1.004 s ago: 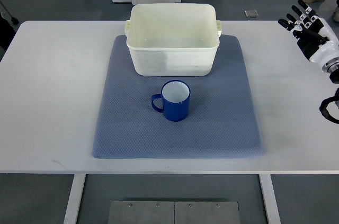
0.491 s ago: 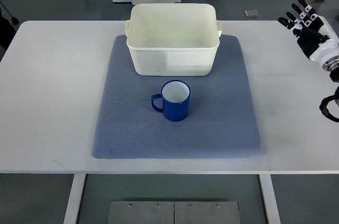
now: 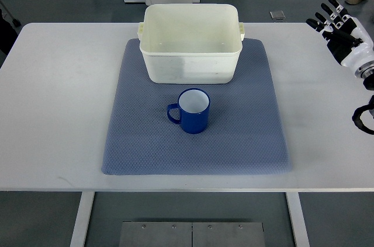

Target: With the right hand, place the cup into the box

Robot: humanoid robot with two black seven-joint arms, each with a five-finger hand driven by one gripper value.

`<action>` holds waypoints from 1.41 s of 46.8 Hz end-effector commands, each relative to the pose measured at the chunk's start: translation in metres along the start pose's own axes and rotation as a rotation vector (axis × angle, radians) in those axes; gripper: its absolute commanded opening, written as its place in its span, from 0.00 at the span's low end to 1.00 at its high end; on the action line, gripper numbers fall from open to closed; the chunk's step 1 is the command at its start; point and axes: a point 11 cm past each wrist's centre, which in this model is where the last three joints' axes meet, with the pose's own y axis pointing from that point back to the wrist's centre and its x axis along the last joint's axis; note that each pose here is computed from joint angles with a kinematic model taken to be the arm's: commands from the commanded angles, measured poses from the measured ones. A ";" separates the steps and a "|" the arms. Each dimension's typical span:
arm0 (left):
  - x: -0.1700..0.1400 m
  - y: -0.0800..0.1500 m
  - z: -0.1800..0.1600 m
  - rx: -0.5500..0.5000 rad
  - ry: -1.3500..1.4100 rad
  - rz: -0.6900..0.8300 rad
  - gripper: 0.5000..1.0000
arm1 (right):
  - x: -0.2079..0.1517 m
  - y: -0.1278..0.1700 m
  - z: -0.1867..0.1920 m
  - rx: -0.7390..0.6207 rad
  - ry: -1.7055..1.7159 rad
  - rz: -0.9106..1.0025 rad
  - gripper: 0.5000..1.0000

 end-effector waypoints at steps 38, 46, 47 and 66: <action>0.000 0.000 0.000 0.000 -0.002 0.000 1.00 | -0.030 -0.009 -0.018 0.040 -0.010 -0.110 1.00; 0.000 0.000 0.000 0.000 0.000 0.000 1.00 | -0.034 -0.009 -0.020 0.045 -0.013 -0.130 1.00; 0.000 0.000 0.000 0.000 0.000 0.000 1.00 | -0.034 -0.009 -0.020 0.045 -0.013 -0.131 1.00; 0.000 0.000 0.000 0.000 0.000 0.000 1.00 | -0.065 -0.005 -0.028 0.052 0.024 -0.251 1.00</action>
